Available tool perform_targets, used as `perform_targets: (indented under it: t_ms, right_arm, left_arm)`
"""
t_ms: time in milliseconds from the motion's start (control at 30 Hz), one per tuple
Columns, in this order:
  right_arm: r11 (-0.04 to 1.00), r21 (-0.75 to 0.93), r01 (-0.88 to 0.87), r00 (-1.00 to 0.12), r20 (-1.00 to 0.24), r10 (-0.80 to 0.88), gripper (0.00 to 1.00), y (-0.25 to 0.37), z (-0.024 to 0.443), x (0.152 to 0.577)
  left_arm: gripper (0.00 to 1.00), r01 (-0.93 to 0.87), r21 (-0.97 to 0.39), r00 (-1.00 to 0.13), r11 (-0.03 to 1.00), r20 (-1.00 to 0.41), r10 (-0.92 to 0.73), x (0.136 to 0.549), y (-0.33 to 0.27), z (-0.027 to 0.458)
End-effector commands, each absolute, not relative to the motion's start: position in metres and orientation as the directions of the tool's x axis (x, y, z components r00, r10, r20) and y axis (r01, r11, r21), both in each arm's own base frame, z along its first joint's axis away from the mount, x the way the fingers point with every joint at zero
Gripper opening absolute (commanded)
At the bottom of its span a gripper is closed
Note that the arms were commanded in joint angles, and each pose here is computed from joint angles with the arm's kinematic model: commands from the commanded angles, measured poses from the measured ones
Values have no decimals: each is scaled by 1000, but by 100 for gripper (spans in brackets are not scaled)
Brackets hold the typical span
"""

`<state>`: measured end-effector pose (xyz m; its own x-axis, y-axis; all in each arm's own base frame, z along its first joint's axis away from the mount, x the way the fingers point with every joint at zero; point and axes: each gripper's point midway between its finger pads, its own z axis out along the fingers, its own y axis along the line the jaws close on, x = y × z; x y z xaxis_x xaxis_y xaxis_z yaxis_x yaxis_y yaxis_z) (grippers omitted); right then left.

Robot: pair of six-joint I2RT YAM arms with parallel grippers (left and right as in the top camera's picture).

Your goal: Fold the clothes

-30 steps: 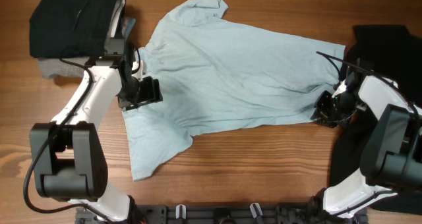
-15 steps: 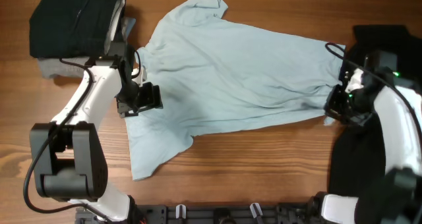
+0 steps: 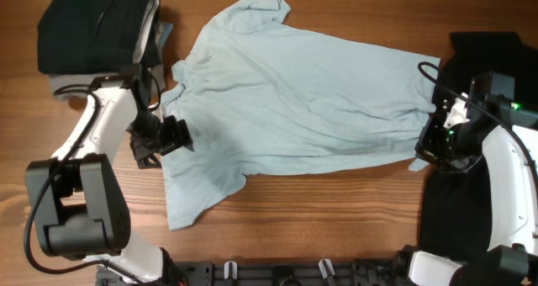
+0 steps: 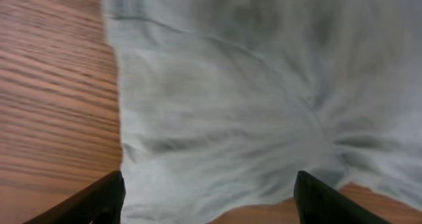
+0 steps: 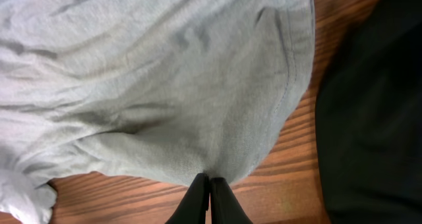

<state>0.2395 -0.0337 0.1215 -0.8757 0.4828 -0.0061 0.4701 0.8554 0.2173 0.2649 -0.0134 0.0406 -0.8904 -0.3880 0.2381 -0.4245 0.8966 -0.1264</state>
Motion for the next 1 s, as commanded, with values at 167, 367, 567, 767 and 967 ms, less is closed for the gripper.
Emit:
perform_targets:
  t_ms: [167, 367, 567, 767, 967]
  right_arm:
    - [866, 230, 443, -884, -49, 465, 4, -34, 127, 247]
    - [867, 233, 440, -882, -66, 466, 4, -36, 127, 251]
    - [868, 234, 438, -882, -73, 465, 4, -36, 127, 253]
    - [877, 228, 424, -894, -50, 445, 3, -33, 131, 242]
    - [886, 232, 401, -898, -92, 430, 4, -27, 158, 221]
  left_arm:
    - [69, -534, -118, -819, 837, 318, -478, 229, -6, 10]
    - [45, -559, -122, -809, 820, 301, -506, 220, -8, -14]
    - [4, -566, -107, -797, 817, 327, -508, 214, -5, -10]
    - [4, -629, -127, -764, 767, 288, -578, 237, 20, 41]
    - [4, -609, -227, -787, 760, 59, -614, 266, 36, 124]
